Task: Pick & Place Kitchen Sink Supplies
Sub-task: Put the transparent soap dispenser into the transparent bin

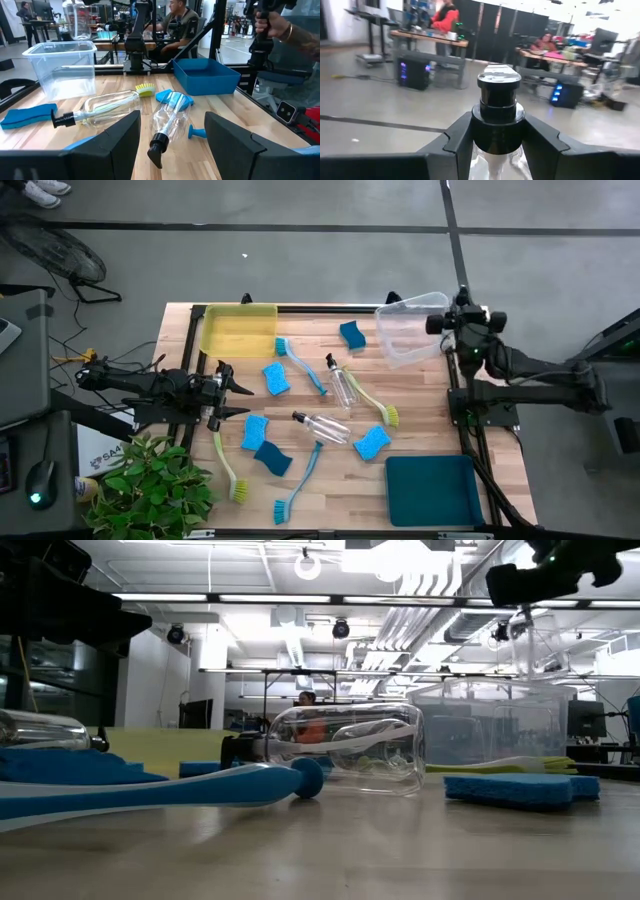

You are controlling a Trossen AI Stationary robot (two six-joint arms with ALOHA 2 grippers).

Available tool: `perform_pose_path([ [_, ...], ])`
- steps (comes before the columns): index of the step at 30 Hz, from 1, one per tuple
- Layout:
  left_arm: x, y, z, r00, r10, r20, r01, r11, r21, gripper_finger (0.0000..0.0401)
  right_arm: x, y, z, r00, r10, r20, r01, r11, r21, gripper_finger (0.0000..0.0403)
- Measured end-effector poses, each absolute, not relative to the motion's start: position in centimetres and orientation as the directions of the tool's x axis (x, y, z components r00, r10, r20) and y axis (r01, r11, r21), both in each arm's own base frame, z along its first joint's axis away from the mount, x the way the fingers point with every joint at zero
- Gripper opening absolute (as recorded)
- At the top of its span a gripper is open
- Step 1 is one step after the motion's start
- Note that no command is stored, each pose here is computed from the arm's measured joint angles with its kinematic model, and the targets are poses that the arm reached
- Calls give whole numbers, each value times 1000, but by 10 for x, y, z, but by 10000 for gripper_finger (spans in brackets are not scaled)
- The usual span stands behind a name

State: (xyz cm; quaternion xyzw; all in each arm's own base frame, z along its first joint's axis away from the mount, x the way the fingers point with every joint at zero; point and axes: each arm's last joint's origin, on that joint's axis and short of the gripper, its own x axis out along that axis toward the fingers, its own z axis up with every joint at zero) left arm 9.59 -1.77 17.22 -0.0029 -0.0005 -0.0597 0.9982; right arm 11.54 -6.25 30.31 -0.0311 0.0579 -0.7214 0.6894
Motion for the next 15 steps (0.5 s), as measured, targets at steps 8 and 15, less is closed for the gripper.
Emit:
perform_pose_path([
  [8,96,-18,172,993,-119,1,119,993,-5,216,120,-98,292,-13,-999,29,997,-15,-74,133],
  [15,96,-18,172,993,-119,1,119,993,-5,216,117,-124,258,-35,-999,-24,999,-34,-28,133],
])
